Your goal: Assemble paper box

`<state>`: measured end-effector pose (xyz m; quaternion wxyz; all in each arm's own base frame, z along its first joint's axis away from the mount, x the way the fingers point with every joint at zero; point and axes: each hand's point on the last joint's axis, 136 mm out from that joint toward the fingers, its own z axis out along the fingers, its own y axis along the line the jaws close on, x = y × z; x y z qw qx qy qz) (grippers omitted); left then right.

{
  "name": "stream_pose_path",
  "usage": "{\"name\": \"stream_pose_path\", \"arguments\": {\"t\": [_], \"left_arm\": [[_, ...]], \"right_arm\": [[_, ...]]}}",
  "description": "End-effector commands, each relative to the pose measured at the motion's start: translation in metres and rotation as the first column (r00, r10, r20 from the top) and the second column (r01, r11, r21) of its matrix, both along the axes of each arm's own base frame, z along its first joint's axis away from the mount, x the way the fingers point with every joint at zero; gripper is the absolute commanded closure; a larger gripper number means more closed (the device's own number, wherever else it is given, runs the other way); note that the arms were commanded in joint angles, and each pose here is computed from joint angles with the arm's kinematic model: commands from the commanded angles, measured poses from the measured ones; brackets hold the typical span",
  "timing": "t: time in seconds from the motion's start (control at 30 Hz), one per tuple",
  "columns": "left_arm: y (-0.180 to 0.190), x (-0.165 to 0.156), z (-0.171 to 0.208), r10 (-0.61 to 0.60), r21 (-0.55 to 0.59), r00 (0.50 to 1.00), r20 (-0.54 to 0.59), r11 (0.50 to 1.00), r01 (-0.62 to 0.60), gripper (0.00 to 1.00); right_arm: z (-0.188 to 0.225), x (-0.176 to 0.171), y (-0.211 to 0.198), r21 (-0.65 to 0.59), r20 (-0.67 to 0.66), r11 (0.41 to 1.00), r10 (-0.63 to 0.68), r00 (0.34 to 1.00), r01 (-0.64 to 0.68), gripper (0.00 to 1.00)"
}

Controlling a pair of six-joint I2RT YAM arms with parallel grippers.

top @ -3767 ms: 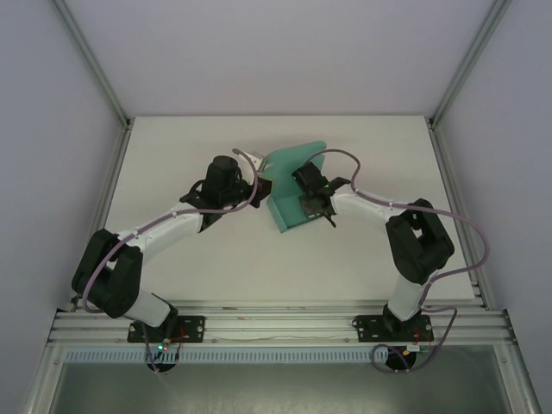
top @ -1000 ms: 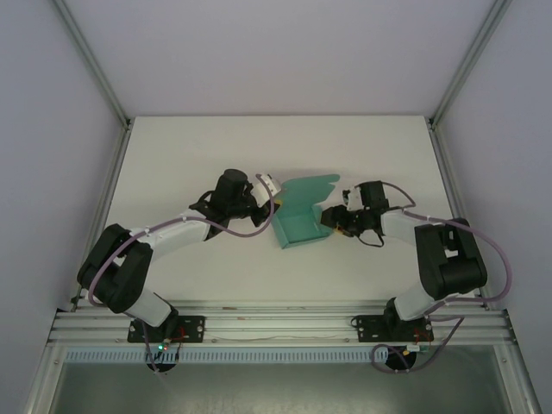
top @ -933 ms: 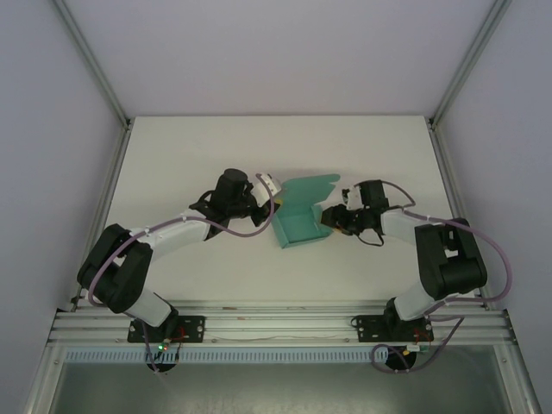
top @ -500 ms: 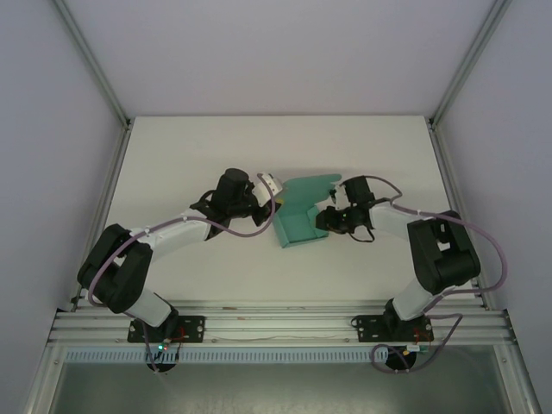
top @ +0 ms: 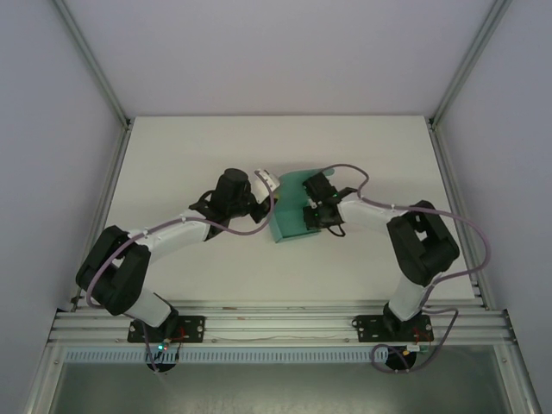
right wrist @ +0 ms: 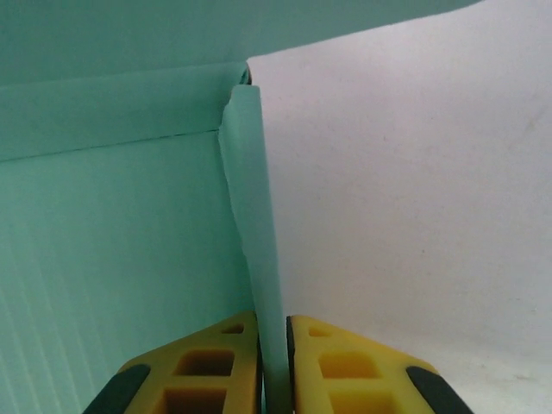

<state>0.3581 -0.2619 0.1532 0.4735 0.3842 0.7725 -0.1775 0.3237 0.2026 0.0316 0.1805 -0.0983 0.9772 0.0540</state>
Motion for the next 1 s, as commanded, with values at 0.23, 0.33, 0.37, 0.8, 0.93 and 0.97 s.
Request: {"name": "stream_pose_path", "arguments": {"t": [0.23, 0.33, 0.37, 0.8, 0.93, 0.97], "left_arm": [[0.007, 0.005, 0.054, 0.078, -0.121, 0.988, 0.135, 0.991, -0.062, 1.00], [0.009, 0.005, 0.049, 0.082, -0.122, 0.989, 0.125, 0.990, -0.066, 1.00], [0.009, 0.006, 0.047, 0.082, -0.122, 0.989, 0.123, 0.990, -0.067, 1.00], [0.005, 0.000, 0.023, -0.042, -0.142, 0.994, 0.102, 0.988, 0.057, 1.00], [0.003, -0.003, 0.020, -0.078, -0.132, 0.992, 0.096, 0.987, 0.090, 1.00], [0.002, -0.004, 0.019, -0.092, -0.129, 0.992, 0.087, 0.986, 0.103, 1.00]], "right_arm": [[-0.011, -0.003, -0.057, -0.509, 0.132, 0.849, -0.084, 0.988, 0.141, 1.00], [-0.013, -0.002, -0.050, -0.465, 0.134, 0.875, -0.078, 0.988, 0.132, 0.96], [-0.010, -0.001, -0.048, -0.448, 0.144, 0.883, -0.083, 0.986, 0.140, 0.94], [0.088, 0.019, -0.024, 0.090, 0.295, 0.988, -0.148, 0.944, 0.126, 0.02], [0.105, 0.013, -0.035, 0.138, 0.325, 0.988, -0.105, 0.940, 0.063, 0.00], [0.110, 0.013, -0.037, 0.152, 0.337, 0.988, -0.082, 0.938, 0.032, 0.00]]}}
